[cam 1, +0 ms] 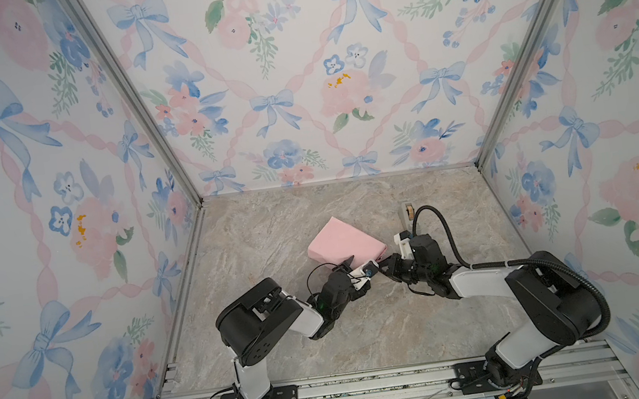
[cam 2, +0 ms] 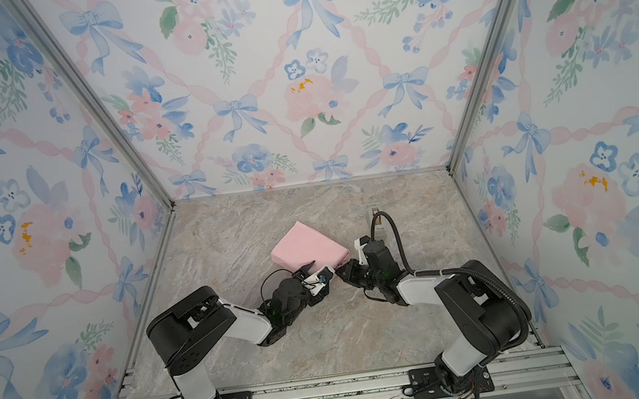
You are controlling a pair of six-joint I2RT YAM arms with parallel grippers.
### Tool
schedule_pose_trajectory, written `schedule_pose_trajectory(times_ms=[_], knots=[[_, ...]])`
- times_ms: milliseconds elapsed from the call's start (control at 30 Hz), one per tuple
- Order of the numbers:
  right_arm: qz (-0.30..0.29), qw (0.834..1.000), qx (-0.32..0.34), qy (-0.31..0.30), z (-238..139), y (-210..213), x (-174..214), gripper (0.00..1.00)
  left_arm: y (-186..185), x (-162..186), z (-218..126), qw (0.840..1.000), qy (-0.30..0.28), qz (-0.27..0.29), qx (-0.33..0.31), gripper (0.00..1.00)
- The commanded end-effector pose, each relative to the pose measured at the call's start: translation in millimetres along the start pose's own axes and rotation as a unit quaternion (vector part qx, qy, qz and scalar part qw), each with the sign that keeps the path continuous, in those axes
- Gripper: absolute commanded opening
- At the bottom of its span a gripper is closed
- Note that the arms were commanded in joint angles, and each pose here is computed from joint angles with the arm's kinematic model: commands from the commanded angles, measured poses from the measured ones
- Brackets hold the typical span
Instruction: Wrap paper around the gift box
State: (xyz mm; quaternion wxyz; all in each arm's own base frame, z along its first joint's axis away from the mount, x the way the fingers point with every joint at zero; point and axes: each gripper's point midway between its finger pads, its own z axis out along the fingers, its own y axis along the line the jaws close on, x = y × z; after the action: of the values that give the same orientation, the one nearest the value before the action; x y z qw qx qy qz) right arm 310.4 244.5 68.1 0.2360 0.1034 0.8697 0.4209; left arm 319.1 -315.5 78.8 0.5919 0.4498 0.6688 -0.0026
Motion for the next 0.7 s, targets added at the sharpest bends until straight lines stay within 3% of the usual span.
schedule_pose_trajectory(times_ms=[0, 667], knots=[[-0.001, 1.000, 0.014, 0.002, -8.0, -7.5, 6.4, 0.16, -22.5, 24.0, -3.5, 0.998, 0.039, -0.004, 0.040, 0.68], [-0.023, 1.000, -0.013, -0.004, -0.1, 21.2, -12.2, 0.01, -21.6, 21.2, -2.5, 0.999, 0.036, -0.004, 0.039, 0.67]])
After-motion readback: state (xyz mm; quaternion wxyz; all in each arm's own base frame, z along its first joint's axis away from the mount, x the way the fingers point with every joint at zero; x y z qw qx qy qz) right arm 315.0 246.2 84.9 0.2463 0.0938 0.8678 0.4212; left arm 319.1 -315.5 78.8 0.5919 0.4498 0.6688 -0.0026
